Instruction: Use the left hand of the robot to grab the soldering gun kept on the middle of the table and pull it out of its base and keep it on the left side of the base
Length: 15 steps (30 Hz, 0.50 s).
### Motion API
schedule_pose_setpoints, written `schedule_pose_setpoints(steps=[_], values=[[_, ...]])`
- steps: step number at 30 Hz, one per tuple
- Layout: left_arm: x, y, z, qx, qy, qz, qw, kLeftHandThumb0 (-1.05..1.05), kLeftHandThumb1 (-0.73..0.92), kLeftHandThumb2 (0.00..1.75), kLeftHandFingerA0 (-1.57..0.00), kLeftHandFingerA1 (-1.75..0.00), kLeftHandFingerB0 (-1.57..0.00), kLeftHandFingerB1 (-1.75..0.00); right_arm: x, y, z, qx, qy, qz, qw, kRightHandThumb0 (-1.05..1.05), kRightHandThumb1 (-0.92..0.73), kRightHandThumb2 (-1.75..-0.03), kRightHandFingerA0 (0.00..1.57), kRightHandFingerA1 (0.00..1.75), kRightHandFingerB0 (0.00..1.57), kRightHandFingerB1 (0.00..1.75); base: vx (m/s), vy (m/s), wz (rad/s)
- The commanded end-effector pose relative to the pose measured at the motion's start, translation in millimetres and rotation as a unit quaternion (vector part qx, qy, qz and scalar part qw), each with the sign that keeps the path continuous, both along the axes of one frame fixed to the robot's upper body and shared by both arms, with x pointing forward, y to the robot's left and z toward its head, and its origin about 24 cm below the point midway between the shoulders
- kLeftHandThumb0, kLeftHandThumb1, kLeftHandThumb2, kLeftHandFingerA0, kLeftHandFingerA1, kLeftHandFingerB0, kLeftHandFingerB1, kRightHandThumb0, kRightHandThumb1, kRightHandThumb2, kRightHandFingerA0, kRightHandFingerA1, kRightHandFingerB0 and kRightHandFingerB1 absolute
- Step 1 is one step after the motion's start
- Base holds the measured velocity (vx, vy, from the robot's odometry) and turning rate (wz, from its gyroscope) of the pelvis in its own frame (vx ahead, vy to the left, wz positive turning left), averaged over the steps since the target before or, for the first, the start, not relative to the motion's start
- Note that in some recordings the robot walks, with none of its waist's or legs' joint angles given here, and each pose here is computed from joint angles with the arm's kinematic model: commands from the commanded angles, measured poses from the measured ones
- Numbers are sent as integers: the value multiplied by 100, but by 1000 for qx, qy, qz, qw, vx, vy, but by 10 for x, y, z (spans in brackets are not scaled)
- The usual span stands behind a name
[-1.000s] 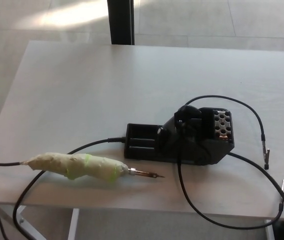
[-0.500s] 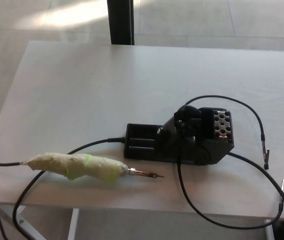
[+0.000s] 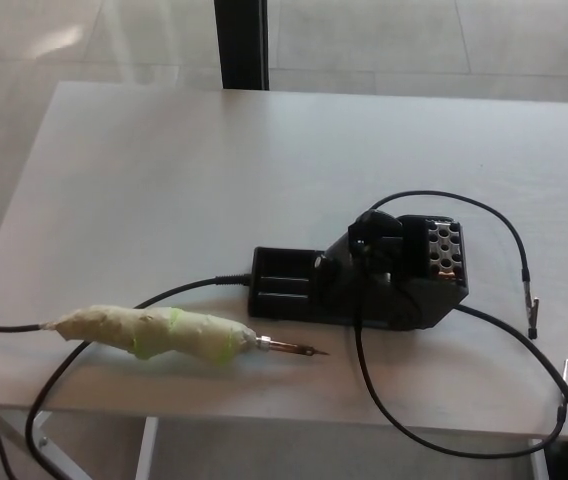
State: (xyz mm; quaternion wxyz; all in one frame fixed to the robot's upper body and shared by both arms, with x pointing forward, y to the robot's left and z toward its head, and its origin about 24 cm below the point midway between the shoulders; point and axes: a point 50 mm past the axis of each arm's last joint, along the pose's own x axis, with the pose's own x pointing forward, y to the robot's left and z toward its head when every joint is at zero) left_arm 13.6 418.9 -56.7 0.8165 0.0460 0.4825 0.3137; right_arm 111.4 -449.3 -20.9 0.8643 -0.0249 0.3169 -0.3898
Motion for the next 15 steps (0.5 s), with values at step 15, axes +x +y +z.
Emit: schedule_pose_setpoints(steps=[15], values=[[-54, 48, 21, 3, -8, 19, 1000, -61, 62, 59, -67, -54, -63, -49, -63, -38, 22, -1, 7, -2, 1000, -59, -33, -114, 131, 136, 1, 71, 0, 0, 0]])
